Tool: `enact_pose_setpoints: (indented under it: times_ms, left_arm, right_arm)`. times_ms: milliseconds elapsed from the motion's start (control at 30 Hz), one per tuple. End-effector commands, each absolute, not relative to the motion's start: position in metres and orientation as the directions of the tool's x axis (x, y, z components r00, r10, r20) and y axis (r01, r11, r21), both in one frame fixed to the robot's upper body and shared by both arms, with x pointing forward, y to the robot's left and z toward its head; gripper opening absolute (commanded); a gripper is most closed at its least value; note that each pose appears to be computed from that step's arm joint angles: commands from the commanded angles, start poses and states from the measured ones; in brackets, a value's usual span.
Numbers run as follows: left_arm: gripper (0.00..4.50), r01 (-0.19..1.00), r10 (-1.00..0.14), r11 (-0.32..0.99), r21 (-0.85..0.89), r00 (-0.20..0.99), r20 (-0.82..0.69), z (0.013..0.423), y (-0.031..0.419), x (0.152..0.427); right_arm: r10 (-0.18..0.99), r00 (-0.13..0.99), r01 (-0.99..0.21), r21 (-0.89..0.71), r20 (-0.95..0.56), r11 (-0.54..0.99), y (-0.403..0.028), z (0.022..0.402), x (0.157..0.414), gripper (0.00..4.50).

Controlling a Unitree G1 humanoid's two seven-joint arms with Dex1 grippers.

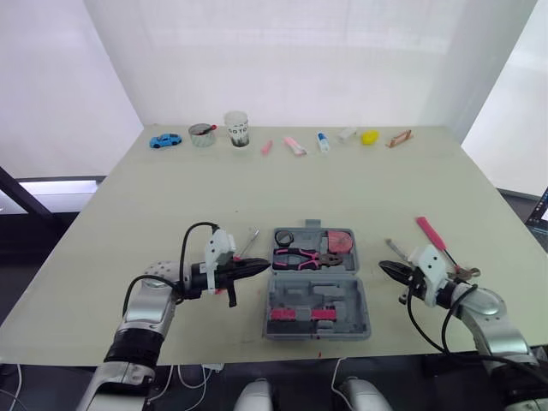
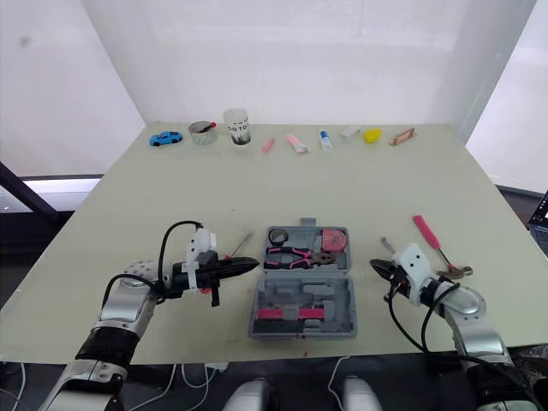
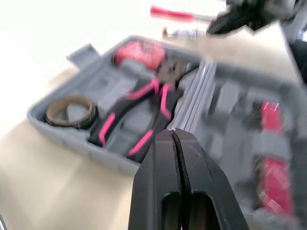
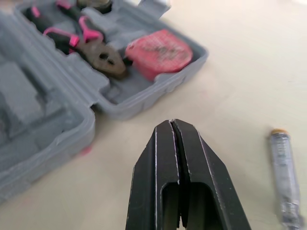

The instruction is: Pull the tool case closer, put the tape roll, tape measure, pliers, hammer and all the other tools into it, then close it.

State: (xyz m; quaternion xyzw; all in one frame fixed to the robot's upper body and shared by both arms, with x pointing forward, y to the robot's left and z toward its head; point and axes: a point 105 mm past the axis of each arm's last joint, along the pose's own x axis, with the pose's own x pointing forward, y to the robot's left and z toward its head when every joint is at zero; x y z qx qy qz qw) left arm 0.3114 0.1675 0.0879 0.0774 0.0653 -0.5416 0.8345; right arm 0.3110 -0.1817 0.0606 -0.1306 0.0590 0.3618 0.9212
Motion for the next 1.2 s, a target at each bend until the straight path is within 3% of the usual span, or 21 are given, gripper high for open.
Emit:
enact_pose_setpoints:
  times_ms: [33, 100, 133, 233, 300, 333, 467, 500, 800, 933, 1200]
  left_arm:
    - [0.04, 0.872, -0.869, 0.483, 0.081, 0.489, -0.083, 0.116, 0.186, 0.311]
    - [0.04, 0.842, -0.841, 0.534, 0.073, 0.539, -0.058, 0.118, 0.198, 0.307]
    - [0.27, 0.824, -0.823, 0.562, 0.073, 0.566, -0.051, 0.118, 0.205, 0.305]
    - [1.32, 0.762, -0.761, 0.645, 0.061, 0.647, -0.047, 0.114, 0.227, 0.296]
    - [2.19, 0.711, -0.71, 0.701, 0.046, 0.703, -0.043, 0.111, 0.242, 0.29]
    - [2.91, 0.685, -0.684, 0.727, 0.041, 0.728, -0.043, 0.109, 0.249, 0.287]
    - [4.5, 0.567, -0.564, 0.823, 0.031, 0.823, -0.071, 0.096, 0.284, 0.27]
    - [4.5, 0.545, -0.542, 0.838, 0.03, 0.837, -0.074, 0.094, 0.289, 0.267]
    - [4.5, 0.35, -0.35, 0.937, -0.016, 0.935, -0.058, 0.083, 0.312, 0.234]
    - [4.5, 0.331, -0.331, 0.944, -0.022, 0.94, -0.084, 0.075, 0.309, 0.22]
    - [4.5, 0.304, -0.304, 0.953, -0.011, 0.948, -0.093, 0.077, 0.313, 0.214]
  right_arm:
    - [0.597, 0.799, -0.599, -0.201, -0.078, 0.775, -0.197, 0.089, 0.31, 0.0]
    - [0.572, 0.819, -0.57, -0.186, -0.048, 0.8, -0.204, 0.094, 0.304, 0.0]
    - [0.56, 0.827, -0.557, -0.181, -0.04, 0.81, -0.207, 0.095, 0.301, 0.0]
    - [0.516, 0.856, -0.512, -0.169, -0.023, 0.842, -0.22, 0.095, 0.289, 0.81]
    - [0.476, 0.879, -0.473, -0.166, -0.018, 0.865, -0.231, 0.094, 0.281, 1.67]
    - [0.453, 0.892, -0.449, -0.159, -0.013, 0.879, -0.237, 0.093, 0.277, 2.39]
    - [0.322, 0.947, -0.318, -0.106, 0.015, 0.942, -0.264, 0.091, 0.256, 4.19]
    - [0.294, 0.956, -0.291, -0.102, 0.018, 0.951, -0.27, 0.091, 0.251, 4.44]
    - [0.11, 0.993, -0.115, -0.118, -0.047, 0.986, -0.31, 0.074, 0.2, 4.44]
    - [0.011, 0.998, -0.018, -0.111, -0.066, 0.994, -0.325, 0.066, 0.178, 4.44]
    - [-0.049, 0.992, 0.037, -0.103, -0.114, 0.994, -0.331, 0.052, 0.15, 4.44]
